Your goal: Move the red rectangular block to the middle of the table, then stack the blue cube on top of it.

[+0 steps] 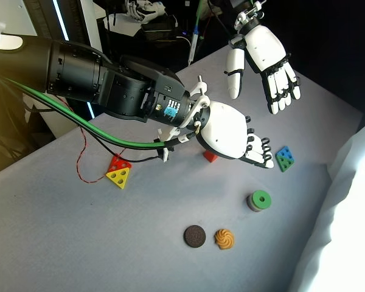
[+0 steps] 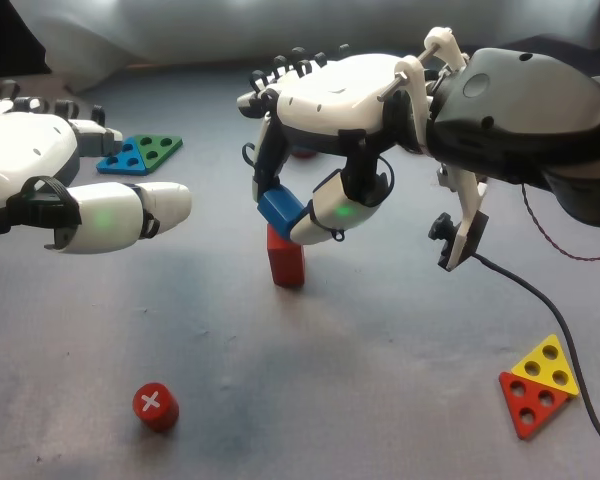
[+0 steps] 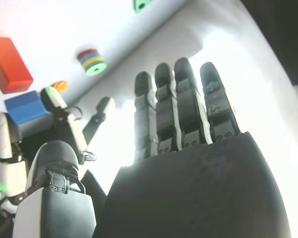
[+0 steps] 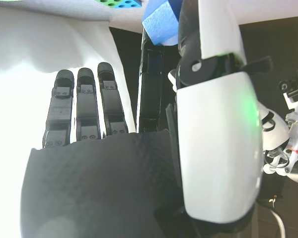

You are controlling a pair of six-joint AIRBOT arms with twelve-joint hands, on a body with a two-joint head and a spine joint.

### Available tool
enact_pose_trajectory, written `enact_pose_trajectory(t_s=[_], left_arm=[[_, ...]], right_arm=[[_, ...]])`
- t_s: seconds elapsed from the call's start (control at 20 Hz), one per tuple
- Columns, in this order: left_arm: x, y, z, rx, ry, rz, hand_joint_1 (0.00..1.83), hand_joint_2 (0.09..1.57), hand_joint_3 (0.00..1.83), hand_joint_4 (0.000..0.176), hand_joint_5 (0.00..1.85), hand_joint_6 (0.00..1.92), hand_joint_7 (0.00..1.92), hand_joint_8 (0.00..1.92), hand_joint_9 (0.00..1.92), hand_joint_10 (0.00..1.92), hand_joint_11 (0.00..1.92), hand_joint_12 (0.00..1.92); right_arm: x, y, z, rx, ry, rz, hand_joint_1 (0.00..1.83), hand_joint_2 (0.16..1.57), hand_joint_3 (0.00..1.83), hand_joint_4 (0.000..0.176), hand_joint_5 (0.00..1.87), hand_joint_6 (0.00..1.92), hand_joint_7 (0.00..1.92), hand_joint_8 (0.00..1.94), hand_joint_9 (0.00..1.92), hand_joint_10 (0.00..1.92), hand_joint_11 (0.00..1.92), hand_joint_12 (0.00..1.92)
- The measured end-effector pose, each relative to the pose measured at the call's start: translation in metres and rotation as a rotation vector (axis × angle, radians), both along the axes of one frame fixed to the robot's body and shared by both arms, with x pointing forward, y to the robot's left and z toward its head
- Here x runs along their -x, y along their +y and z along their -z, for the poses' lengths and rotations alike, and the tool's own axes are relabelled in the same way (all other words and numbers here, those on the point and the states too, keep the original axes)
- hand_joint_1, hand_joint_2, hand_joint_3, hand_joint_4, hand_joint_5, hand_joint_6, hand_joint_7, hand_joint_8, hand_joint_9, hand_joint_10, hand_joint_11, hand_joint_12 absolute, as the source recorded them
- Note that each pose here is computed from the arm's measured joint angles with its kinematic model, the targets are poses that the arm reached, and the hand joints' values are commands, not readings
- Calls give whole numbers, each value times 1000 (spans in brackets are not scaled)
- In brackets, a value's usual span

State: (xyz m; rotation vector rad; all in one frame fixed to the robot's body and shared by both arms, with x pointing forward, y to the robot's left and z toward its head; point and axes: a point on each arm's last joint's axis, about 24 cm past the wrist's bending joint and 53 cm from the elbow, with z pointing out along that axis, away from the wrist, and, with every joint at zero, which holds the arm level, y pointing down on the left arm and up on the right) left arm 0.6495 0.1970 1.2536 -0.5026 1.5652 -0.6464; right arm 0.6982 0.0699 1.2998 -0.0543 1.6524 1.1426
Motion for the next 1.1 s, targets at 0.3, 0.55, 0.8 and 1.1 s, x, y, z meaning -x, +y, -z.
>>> enact_pose_trajectory(t_s=[0.3, 0.55, 0.8, 1.1], left_arm=[[0, 0, -3, 0, -7, 0, 0, 1143, 2, 0, 347, 3, 310, 3, 223, 2, 0, 167], [0, 0, -3, -2, -7, -1, 0, 1142, 1, 0, 366, 7, 326, 9, 234, 6, 0, 171], [0, 0, -3, -3, -8, -1, 0, 1145, 2, 0, 368, 3, 325, 4, 223, 2, 0, 147], [-1, 0, -3, -4, -8, -1, 0, 1155, 2, 0, 366, 0, 321, 1, 228, 1, 0, 168]], right_arm=[[-4, -2, 6, 8, 8, 8, 1052, 1063, 0, 176, 1072, 866, 111, 9, 15, 5, 0, 0], [2, 6, 8, 19, 9, -22, 1041, 1074, 1, 176, 1042, 914, 81, 8, 1, 0, 0, 0], [0, 7, 7, 18, 7, -22, 1041, 1075, 1, 176, 1041, 914, 81, 2, 14, 4, 0, 0], [1, 11, 7, 15, 11, -29, 1043, 1072, 0, 176, 1048, 902, 91, 0, 0, 0, 0, 0]])
